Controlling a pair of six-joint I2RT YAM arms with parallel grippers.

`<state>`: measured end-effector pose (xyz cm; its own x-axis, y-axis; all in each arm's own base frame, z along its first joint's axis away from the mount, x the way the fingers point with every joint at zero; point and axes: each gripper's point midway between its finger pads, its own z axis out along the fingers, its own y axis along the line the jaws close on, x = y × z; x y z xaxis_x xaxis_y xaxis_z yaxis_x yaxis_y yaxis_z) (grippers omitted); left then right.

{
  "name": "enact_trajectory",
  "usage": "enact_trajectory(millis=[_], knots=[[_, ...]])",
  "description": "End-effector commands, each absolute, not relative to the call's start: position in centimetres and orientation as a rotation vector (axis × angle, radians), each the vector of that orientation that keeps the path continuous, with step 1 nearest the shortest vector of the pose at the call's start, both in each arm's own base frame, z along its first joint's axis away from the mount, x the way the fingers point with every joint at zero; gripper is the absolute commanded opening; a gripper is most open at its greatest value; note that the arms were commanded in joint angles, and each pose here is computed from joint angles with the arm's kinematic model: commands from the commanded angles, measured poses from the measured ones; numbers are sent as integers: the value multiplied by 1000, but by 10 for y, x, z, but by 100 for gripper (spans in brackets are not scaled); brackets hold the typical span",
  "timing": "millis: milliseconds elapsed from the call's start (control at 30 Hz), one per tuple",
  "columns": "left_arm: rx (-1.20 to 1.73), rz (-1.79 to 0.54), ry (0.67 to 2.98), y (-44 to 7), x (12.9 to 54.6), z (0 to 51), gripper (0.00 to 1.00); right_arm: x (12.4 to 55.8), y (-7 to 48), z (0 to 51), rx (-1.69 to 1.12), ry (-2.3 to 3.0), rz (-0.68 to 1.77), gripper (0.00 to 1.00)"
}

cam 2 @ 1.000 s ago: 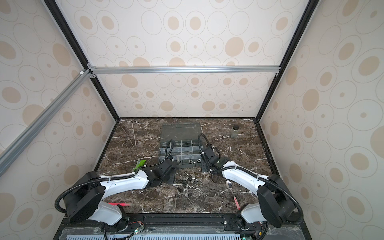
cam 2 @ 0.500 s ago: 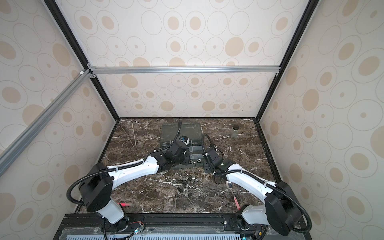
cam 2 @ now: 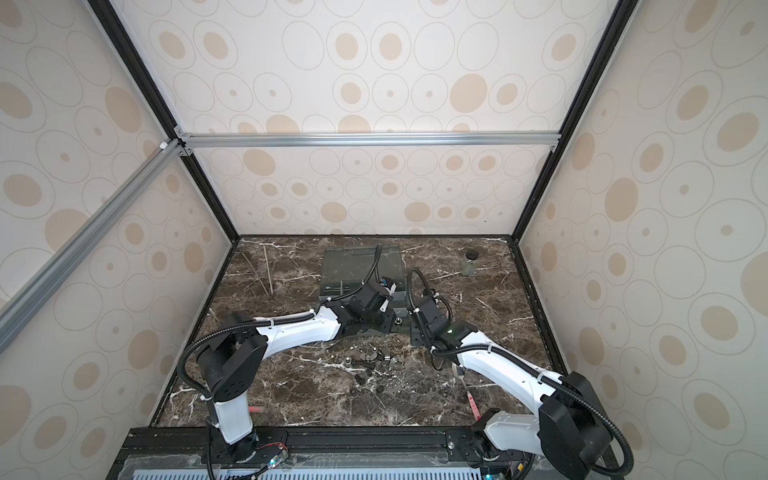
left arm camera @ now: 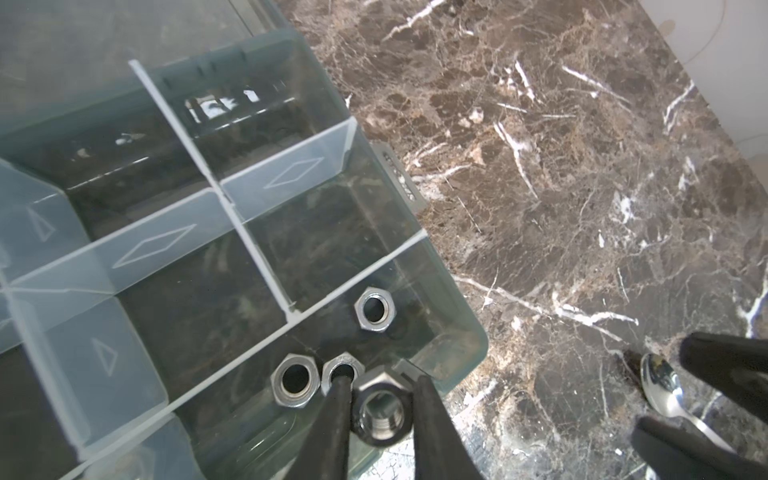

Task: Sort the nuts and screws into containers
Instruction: 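Open the left gripper to drop the nut into the nearest compartment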

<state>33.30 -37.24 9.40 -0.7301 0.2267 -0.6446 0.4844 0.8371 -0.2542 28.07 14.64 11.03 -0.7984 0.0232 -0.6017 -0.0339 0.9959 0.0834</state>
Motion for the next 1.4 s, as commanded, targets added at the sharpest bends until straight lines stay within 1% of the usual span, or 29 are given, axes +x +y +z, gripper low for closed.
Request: enact_trajectory(millis=[0,100,167,400,600,800,1000,1367], knots=[[507,-628,2341,-385,340,111,33,277,136,109,31,2495,88,46],[489,-665,2322,-385,338,118,38,276,134,109,34,2493,85,46],[478,-662,2316,-381,338,120,39,276,134,109,35,2491,88,46],[423,-647,2298,-362,335,133,39,278,138,109,33,2490,107,46],[339,-633,2255,-336,334,152,39,281,144,110,19,2497,134,46],[227,-595,2179,-301,331,176,39,279,163,115,-33,2499,260,46],[92,-555,2123,-258,328,190,39,276,190,113,-180,2516,372,46],[-86,-433,2020,-182,325,210,39,261,264,103,-552,2497,497,47]])
